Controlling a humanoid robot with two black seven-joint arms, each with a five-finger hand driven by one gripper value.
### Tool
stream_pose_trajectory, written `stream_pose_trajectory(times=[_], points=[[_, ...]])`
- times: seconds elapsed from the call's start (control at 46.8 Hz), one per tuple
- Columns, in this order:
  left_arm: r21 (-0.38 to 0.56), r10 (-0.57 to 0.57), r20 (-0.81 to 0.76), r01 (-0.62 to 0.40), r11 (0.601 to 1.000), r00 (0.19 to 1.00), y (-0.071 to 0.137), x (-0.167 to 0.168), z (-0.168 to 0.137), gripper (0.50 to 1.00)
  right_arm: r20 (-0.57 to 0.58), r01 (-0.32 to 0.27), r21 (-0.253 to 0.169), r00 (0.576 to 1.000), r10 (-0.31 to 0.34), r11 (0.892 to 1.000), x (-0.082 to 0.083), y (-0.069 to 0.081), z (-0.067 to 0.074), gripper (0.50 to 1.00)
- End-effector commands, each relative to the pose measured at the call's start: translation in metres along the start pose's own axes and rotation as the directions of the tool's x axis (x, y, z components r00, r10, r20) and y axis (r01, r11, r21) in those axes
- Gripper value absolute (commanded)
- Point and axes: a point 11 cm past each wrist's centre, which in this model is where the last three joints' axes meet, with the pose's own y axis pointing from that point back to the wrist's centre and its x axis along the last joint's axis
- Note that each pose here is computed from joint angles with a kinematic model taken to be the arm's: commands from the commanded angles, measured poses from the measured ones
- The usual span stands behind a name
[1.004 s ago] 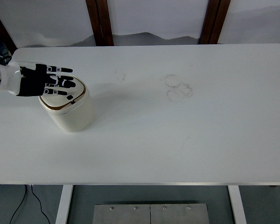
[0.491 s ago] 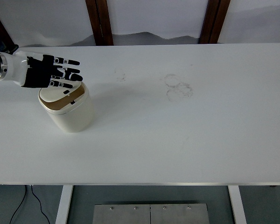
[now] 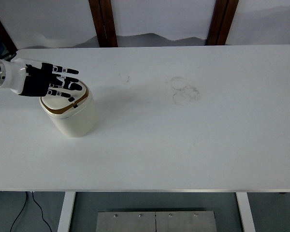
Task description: Close trash bin
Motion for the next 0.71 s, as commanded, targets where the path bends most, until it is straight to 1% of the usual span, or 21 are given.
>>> stream_pose_trajectory(times=[0.0,0.684], points=[[0.006,0.005,-0.001,-0.005,1.0,1.0,-0.0003,0.0016,-0.0021,1.0,0.0,0.0,0.0,1.0,0.0,1.0,0.0,0.0,0.0,0.995],[0.014,0.009,-0.004,-0.009,1.0,1.0,-0.0004,0.0035,-0.005,1.0,0.0,0.0,0.0,1.0,0.0,1.0,0.0,0.0,0.0,0.995]])
